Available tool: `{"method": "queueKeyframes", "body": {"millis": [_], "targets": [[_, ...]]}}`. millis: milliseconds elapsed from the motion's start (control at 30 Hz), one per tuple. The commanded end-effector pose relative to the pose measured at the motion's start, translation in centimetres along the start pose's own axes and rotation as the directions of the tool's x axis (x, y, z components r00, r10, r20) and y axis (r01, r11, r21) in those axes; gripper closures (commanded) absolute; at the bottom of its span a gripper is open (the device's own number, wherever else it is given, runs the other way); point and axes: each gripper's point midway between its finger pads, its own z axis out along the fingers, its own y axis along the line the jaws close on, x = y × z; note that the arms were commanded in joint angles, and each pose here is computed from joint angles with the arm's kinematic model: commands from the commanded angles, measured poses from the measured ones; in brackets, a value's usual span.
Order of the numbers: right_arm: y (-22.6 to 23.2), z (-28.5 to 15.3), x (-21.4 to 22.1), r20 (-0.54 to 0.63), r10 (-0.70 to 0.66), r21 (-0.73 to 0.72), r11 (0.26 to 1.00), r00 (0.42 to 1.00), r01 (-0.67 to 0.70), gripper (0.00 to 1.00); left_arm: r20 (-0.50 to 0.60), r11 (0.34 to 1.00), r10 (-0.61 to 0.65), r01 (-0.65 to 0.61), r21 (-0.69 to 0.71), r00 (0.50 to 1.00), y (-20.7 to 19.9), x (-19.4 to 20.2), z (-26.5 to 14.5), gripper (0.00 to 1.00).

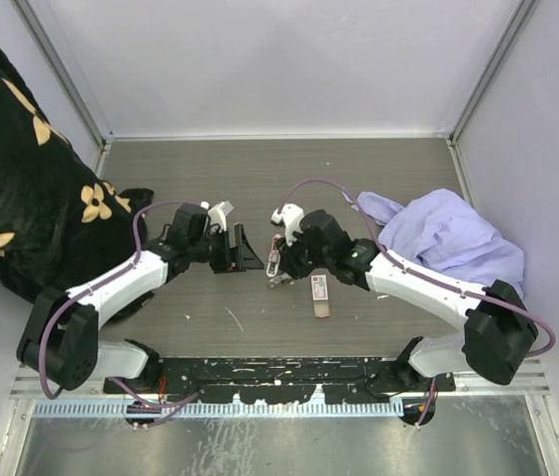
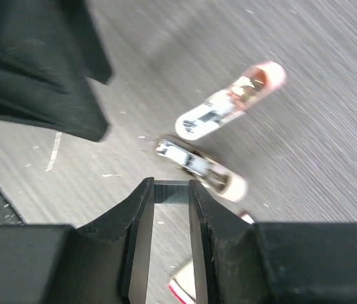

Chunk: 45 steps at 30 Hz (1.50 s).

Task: Load the staples into the stapler
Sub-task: Pick up the stapler, then adjust the stapler at the center of the board.

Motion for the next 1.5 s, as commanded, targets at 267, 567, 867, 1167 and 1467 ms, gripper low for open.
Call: {"method": "queueKeyframes", "body": {"millis": [267, 567, 867, 1167, 1467], "targets": [[-9.3, -3.7, -0.2, 0.159, 0.243, 0.220, 0.936, 0.957, -0.275, 0.75, 0.091, 0.906, 0.323, -0.280, -0.318, 0.942, 2.5, -3.7, 5.8, 0.30], [-9.8, -3.9, 0.4, 0.171, 0.265, 0.222, 0.928, 0.949, -0.299, 0.75, 0.042, 0.865, 0.375, -0.333, -0.376, 0.926, 3.6, -4.4, 8.6, 0.30], [-10.1, -3.9, 0.3, 0.178, 0.268, 0.218, 0.927, 0.947, -0.304, 0.75, 0.004, 0.843, 0.392, -0.357, -0.404, 0.920, 4.7, -4.3, 10.6, 0.30], [-10.2, -4.1, 0.3, 0.183, 0.268, 0.217, 0.927, 0.946, -0.305, 0.75, -0.059, 0.796, 0.437, -0.417, -0.439, 0.897, 5.8, -4.1, 10.3, 0.47], [-10.0, -4.1, -0.3, 0.192, 0.269, 0.195, 0.932, 0.944, -0.305, 0.75, -0.107, 0.762, 0.478, -0.472, -0.444, 0.872, 6.5, -2.7, 8.2, 0.54]]}}
